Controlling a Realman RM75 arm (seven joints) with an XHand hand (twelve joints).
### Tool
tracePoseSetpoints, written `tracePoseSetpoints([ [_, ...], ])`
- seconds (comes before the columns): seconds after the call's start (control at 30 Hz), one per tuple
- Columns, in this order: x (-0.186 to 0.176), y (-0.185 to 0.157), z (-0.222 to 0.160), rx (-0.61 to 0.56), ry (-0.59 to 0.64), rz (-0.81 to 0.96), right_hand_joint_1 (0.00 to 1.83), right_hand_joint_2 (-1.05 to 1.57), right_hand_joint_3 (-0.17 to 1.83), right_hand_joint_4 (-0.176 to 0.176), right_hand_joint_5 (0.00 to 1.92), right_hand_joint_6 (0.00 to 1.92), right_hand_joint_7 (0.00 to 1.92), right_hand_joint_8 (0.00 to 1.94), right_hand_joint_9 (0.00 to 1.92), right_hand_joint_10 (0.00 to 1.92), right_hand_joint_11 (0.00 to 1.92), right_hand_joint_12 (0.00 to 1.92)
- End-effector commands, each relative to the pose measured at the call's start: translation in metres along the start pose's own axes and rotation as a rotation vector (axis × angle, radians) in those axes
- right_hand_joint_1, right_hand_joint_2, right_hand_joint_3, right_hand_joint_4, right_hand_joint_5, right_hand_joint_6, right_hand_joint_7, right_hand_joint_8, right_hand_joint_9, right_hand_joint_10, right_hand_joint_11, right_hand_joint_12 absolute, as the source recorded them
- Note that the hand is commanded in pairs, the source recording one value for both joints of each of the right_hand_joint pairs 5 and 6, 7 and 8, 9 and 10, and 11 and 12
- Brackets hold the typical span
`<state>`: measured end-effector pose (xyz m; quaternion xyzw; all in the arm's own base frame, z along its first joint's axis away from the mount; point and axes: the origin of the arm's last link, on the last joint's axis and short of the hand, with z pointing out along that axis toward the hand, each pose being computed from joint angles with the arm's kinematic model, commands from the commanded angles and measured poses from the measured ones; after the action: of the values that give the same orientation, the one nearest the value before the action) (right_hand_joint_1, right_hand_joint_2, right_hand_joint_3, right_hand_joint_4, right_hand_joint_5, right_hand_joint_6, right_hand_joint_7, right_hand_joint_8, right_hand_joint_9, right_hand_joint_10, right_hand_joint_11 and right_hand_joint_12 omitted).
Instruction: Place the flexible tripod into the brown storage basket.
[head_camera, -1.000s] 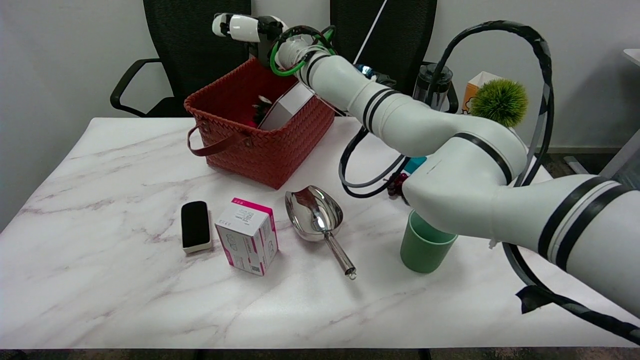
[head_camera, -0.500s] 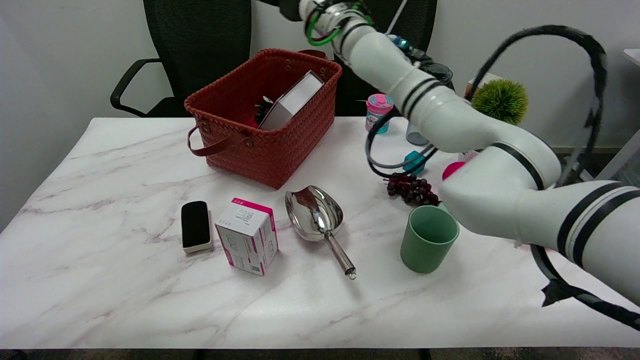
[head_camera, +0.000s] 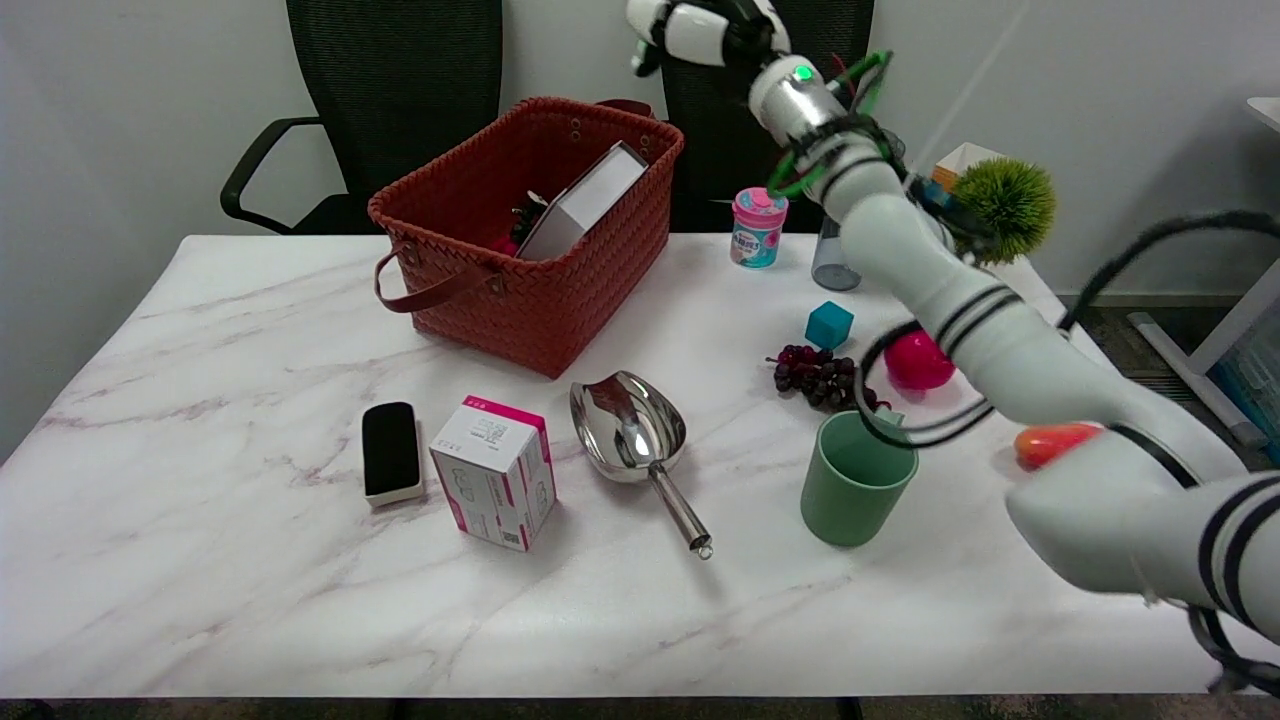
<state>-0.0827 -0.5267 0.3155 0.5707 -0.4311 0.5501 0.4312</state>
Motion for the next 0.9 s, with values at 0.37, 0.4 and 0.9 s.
tracePoseSetpoints([
  [0.37, 0.065, -0.016, -0.145, 0.169, 0.069, -0.399, 1.25, 0.63, 0.75, 0.0, 0.73, 0.73, 1.17, 1.17, 1.16, 1.16, 1.11, 1.11],
  [0.4, 0.067, -0.017, -0.149, 0.172, 0.078, -0.411, 1.25, 0.62, 0.75, 0.0, 0.73, 0.73, 1.16, 1.16, 1.16, 1.16, 1.1, 1.1],
  [0.9, 0.051, 0.01, -0.213, 0.197, 0.074, -0.498, 1.24, 0.59, 0.77, 0.0, 0.71, 0.71, 1.14, 1.14, 1.14, 1.14, 1.1, 1.1],
])
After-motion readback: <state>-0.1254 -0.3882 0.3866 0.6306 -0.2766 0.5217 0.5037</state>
